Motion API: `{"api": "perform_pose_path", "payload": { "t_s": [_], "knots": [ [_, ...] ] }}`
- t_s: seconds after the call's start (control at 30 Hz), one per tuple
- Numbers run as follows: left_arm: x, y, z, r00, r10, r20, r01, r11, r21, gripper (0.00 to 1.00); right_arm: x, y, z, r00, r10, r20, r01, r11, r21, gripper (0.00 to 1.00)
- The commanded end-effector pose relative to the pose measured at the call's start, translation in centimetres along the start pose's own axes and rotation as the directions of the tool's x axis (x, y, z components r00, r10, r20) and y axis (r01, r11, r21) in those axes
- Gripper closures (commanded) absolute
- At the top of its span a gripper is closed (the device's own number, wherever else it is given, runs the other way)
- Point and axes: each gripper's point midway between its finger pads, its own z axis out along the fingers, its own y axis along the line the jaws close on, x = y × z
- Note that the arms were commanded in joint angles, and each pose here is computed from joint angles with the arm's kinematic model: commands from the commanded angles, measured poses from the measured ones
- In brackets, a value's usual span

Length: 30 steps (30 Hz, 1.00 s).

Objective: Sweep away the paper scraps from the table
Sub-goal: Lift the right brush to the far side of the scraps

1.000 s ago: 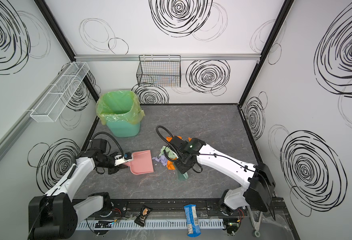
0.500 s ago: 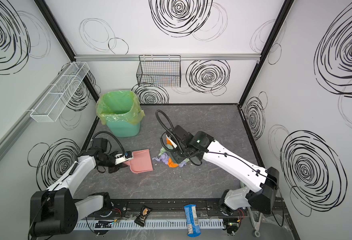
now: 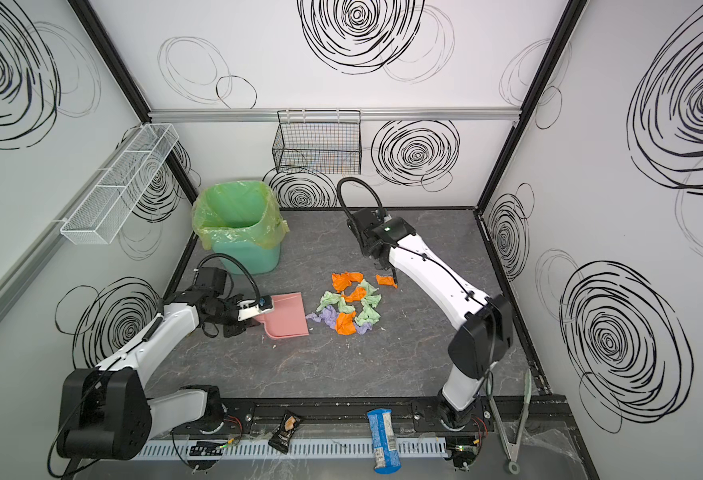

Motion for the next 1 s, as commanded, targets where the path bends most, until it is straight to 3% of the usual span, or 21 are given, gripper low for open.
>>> {"api": "perform_pose_path", "payload": {
  "t_s": [0.0,0.17,0.4,0.7,0.97],
  "knots": [
    [-0.2,1.3,0.0,0.999,-0.01,-0.031,0.009,1.0,-0.028,1.0,-0.1,-1.7,1.4,0.999,0.009,-0.045,-0.005,0.995,0.103,1.0],
    [-0.6,1.9,0.1,0.999,-0.005,-0.054,0.002,0.999,-0.052,1.0,0.4,0.1,5.4,0.992,-0.004,-0.128,0.015,0.996,0.083,1.0],
    [-1.7,1.5,0.8,0.998,0.015,-0.067,-0.018,0.999,-0.044,1.0,1.2,4.1,7.3,0.985,-0.041,-0.169,0.039,0.999,-0.013,1.0],
    [-3.1,0.9,2.0,0.998,0.025,-0.062,-0.026,0.999,-0.024,1.0,2.7,9.4,6.4,0.982,-0.107,-0.153,0.087,0.987,-0.135,1.0],
    [-4.7,0.0,3.2,0.998,0.042,-0.043,-0.042,0.999,-0.002,1.0,4.1,13.3,3.3,0.98,-0.157,-0.122,0.129,0.968,-0.216,1.0]
  ]
}}
